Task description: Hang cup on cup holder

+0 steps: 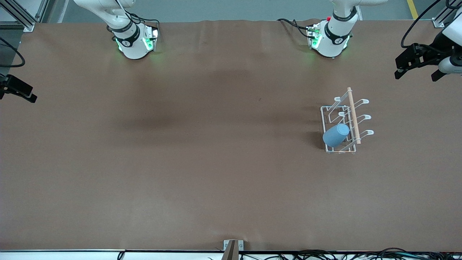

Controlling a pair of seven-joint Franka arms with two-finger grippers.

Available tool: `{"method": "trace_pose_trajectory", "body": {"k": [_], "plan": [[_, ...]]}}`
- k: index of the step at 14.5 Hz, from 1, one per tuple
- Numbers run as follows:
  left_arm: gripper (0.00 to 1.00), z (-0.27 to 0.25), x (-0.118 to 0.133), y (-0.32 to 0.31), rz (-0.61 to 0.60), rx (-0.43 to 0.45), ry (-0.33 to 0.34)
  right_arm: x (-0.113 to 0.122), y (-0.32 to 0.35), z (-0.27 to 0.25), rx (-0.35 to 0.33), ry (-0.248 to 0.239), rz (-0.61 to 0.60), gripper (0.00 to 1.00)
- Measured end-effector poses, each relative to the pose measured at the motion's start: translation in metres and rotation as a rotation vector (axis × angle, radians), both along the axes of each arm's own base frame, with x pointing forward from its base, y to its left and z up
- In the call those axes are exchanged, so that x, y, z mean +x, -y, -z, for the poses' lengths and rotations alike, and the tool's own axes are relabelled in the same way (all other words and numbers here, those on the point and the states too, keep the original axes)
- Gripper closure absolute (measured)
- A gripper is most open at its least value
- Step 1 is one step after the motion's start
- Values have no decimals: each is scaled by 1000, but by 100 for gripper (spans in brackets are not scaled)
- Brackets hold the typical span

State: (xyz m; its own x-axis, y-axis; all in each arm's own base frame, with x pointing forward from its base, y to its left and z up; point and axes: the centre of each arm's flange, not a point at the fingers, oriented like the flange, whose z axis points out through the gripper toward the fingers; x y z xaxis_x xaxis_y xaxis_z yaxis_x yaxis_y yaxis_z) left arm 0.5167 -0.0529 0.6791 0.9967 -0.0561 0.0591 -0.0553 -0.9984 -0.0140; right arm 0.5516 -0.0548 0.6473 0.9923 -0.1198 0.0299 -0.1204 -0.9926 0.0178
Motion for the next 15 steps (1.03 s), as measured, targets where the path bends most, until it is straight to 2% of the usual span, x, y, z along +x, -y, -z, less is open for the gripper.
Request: {"method": "trace_pose_trajectory", "body": {"k": [7,15], "plan": [[0,12,29,-9,-79,-7,2,0,0,0,0,-1,0,0],[0,17,27,-25,-121,-22,-18,0,1,0,0,0,1,0]]}}
